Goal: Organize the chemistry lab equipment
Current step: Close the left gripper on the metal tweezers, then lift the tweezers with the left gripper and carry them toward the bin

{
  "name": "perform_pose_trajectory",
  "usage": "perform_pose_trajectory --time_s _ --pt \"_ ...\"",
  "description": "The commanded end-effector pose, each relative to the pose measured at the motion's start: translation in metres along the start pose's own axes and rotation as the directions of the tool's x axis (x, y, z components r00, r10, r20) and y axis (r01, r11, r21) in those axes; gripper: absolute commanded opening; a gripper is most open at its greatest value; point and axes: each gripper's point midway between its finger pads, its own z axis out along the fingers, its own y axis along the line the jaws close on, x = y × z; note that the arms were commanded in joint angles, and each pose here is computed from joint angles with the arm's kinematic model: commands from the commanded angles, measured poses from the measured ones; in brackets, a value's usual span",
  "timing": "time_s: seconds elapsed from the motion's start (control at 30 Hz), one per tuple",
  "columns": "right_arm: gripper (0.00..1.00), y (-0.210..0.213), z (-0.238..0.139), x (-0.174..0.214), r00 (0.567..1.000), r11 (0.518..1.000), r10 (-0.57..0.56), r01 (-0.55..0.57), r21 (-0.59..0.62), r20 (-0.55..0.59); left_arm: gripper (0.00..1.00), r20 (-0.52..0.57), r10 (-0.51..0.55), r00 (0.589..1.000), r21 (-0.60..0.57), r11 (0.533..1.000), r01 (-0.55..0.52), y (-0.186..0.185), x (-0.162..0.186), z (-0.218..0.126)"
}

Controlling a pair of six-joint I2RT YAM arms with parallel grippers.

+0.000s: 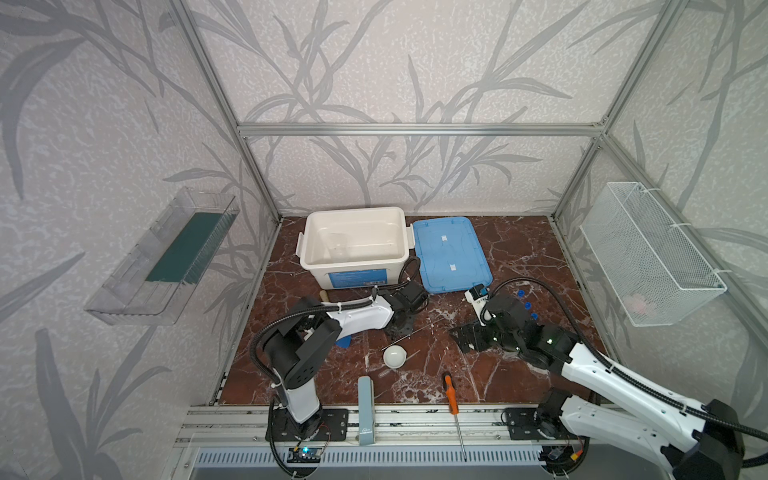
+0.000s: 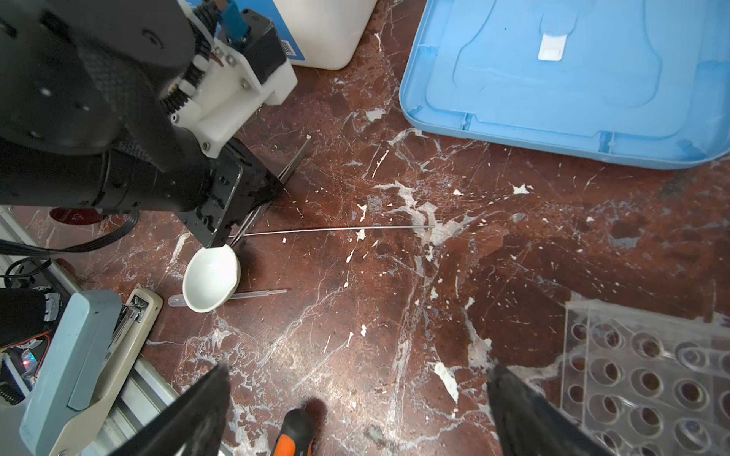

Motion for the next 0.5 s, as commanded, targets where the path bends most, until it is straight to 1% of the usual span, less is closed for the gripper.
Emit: perform_pose_trajectory --time_s 0.0,0.13,0.3,0.4,0.47 --pt "0.99 -0.006 0.001 0.005 1.0 1.0 0.009 -0.009 0.021 -0.005 0.0 0.017 -0.031 0.999 -0.037 0.999 0.031 0.006 -0.009 -0.008" --pt "0.99 -0.006 0.001 0.004 1.0 1.0 0.014 -0.014 0.017 0.005 0.0 0.073 -0.03 0.997 -0.002 1.0 0.03 0.004 -0.021 -0.029" --pt "1.0 -0.004 0.002 0.001 1.0 1.0 0.02 -0.02 0.01 0.011 0.0 0.14 -0.017 0.99 -0.002 1.0 0.018 0.01 -0.035 -0.059" --pt "0.99 0.003 -0.001 -0.006 0.999 0.999 0.038 -0.037 -0.021 0.03 0.0 0.204 0.012 0.979 0.016 1.0 -0.015 0.013 -0.045 -0.085" --pt "1.0 0.008 -0.006 -0.014 0.997 0.998 0.045 -0.043 -0.043 0.057 0.0 0.257 0.054 0.965 0.018 0.998 -0.061 0.016 -0.053 -0.108"
